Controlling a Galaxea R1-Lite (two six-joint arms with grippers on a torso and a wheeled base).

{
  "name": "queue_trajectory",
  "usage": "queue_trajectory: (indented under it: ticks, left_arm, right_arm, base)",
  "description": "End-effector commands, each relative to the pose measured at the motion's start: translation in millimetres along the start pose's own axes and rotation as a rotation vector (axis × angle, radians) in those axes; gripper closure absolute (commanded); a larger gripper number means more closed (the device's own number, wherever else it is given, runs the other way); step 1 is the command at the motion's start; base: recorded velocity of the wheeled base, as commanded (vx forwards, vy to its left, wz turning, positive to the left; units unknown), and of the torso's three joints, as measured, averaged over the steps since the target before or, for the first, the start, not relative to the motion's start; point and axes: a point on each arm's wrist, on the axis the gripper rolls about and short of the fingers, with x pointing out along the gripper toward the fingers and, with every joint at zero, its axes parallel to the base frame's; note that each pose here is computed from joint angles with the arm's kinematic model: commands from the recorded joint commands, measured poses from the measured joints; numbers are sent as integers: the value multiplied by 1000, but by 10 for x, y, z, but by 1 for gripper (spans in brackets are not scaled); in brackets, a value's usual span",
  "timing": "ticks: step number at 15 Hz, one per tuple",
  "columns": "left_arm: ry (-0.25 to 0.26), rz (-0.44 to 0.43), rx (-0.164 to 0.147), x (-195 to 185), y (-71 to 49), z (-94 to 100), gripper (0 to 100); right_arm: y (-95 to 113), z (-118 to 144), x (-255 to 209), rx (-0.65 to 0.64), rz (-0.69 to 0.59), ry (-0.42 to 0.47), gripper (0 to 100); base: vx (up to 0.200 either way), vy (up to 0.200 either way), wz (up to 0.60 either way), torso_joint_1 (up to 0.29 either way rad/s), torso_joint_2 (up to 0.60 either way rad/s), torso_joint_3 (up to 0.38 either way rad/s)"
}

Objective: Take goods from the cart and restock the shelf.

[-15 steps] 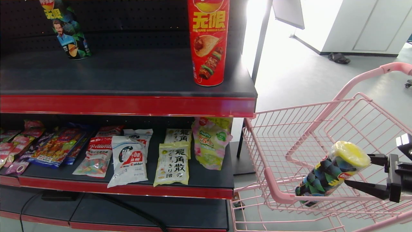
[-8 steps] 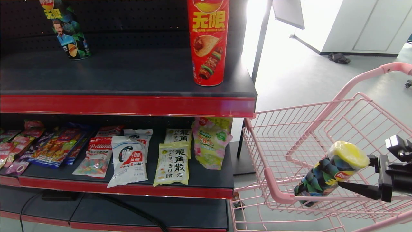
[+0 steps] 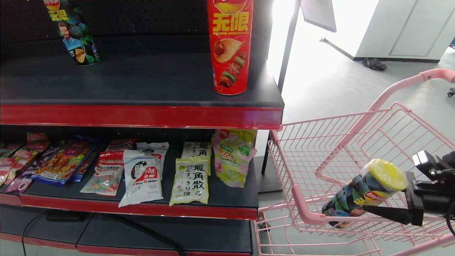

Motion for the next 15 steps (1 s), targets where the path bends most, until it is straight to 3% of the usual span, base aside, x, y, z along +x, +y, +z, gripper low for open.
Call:
queue_trajectory:
  ticks: [1,14,15]
  left_arm:
    - [1,0,0,1,0,-1,0]
    - [1,0,0,1,0,-1,0]
    - [1,0,0,1,0,-1,0]
  right_arm:
    - [5,7,4,-1,3,-3,0]
    - [81,165,177,-34,80,-16,0]
    - [97,157,187,-28,87,-14,100]
  base:
    - [0,0,0,0,0,0]
    - [0,0,0,0,0,0]
    - [0,0,0,0,0,0]
